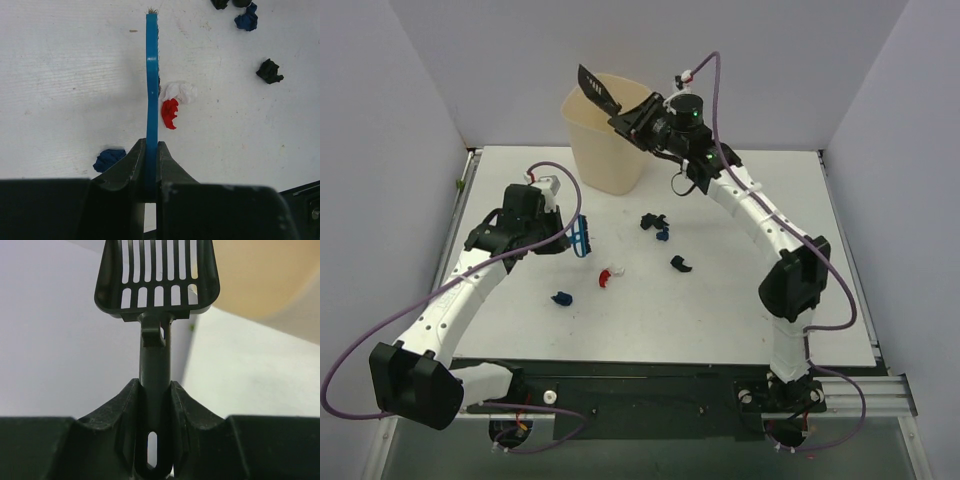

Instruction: Sweep away the paper scraps from the table

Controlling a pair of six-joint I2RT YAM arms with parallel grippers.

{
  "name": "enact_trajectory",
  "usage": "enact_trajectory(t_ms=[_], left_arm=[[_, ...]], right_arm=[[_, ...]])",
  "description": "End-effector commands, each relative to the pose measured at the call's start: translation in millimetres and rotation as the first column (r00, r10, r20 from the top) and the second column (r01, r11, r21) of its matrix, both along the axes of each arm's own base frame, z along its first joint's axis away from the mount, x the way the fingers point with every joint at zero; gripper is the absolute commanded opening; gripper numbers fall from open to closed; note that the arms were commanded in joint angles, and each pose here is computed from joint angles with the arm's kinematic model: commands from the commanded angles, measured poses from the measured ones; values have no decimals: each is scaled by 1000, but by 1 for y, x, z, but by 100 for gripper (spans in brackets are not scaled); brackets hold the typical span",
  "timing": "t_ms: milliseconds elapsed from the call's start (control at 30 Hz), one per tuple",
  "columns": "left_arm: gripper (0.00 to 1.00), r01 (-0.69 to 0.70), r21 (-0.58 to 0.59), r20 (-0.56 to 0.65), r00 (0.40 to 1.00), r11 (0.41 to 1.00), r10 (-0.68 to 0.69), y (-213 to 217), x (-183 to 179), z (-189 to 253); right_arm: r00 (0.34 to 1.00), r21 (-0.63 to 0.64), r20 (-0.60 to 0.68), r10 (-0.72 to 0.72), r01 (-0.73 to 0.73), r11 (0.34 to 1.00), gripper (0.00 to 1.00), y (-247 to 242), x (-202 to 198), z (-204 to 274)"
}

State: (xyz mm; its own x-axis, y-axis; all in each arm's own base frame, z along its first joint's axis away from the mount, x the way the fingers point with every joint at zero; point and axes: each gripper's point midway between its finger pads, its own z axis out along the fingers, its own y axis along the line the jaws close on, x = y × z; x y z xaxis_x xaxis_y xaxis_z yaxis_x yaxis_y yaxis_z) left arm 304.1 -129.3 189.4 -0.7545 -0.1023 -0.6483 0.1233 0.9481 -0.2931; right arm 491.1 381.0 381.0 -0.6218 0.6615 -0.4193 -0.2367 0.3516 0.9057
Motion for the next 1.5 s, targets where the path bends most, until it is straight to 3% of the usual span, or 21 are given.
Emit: enact_trajectory(t_ms=[0,100,267,367,500,733,933,1067,1267,1300,1467], left_arm=[[0,6,-28,75,997,1000,-3,-5,9,21],[0,10,-20,73,997,1000,-9,-7,11,21],[0,16,-10,80,997,1000,-15,-10,16,23],[0,35,4,89,995,999,-35,-15,21,27],[0,91,35,99,991,995,-94,-25,29,32],[0,246,73,111,961,967,-252,-57,50,40],[0,272,267,59,953,924,-297,-74,77,19],[0,283,403,40,945,870,-326,-92,98,12],[0,287,649,-37,937,705,-347,-93,132,4],[0,280,661,-22,935,697,-355,-97,137,11],[0,305,782,-62,906,544,-419,-111,152,-11]], right_arm=[[972,-432,223,66,38,901,0,-54,-83,29],[964,-570,250,93,69,819,0,-81,-104,8],[957,-685,265,122,98,721,0,-125,-151,-8],[965,-794,209,155,75,603,0,-150,-177,-50],[981,-857,113,157,16,516,0,-186,-217,-96],[997,-888,-10,71,-42,458,0,-239,-273,-156],[990,-866,-138,37,-139,481,0,-253,-308,-201],[980,-882,-200,23,-190,431,0,-262,-323,-229],[973,-884,-222,64,-229,408,0,-252,-329,-237],[972,-890,-230,52,-231,394,0,-254,-328,-241],[972,-910,-229,42,-229,346,0,-250,-326,-253]])
